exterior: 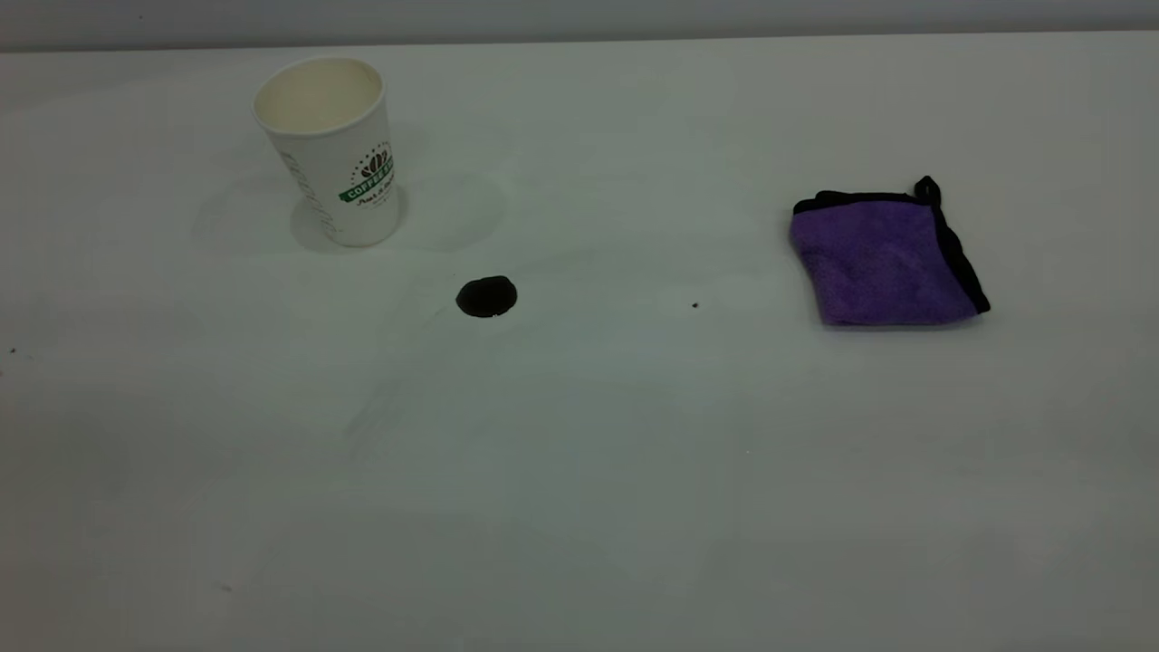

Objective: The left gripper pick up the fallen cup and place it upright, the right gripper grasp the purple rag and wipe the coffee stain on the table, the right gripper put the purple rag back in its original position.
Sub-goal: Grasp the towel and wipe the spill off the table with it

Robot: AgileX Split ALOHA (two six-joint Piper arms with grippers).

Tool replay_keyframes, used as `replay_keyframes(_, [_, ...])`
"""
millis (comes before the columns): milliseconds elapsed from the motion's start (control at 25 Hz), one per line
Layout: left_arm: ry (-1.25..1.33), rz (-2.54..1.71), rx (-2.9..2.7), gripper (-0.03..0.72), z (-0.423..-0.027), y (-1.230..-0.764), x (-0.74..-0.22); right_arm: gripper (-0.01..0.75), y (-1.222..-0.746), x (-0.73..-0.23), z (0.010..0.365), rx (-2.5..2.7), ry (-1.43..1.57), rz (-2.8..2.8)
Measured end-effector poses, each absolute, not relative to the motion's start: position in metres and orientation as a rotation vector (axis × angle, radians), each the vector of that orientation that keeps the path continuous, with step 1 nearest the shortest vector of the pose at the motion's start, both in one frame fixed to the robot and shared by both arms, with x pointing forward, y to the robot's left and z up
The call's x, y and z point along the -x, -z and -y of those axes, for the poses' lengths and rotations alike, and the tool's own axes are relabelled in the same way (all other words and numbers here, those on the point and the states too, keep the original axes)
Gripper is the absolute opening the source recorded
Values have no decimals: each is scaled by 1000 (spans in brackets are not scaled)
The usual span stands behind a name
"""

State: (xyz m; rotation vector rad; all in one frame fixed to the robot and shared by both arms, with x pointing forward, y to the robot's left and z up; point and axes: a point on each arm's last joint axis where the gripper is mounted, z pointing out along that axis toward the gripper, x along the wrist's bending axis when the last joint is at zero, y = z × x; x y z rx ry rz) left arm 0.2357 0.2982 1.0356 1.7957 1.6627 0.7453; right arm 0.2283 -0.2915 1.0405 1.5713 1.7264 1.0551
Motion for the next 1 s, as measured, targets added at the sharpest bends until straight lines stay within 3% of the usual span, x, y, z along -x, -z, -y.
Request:
replay_keyframes(600, [-834,-1668,-1702,554,-297,-1034,-222,239,-1041,-229,291,-1564,-1076,-1717])
replay_keyframes(760, [-834,-1668,-1700,554,-297,-1034,-222,243,-1053,-231,285,-1497,-1231,-1667])
replay_keyframes(880, [-833,-1669,-1701,554,-297,-1034,-222,291,-1063,-244,278,-1445,-1271,-1723])
replay_keyframes(1000, [-833,-1669,-1701,554,-297,-1034,-222,405,-1065,-277,275,-1397,-1144,-1841])
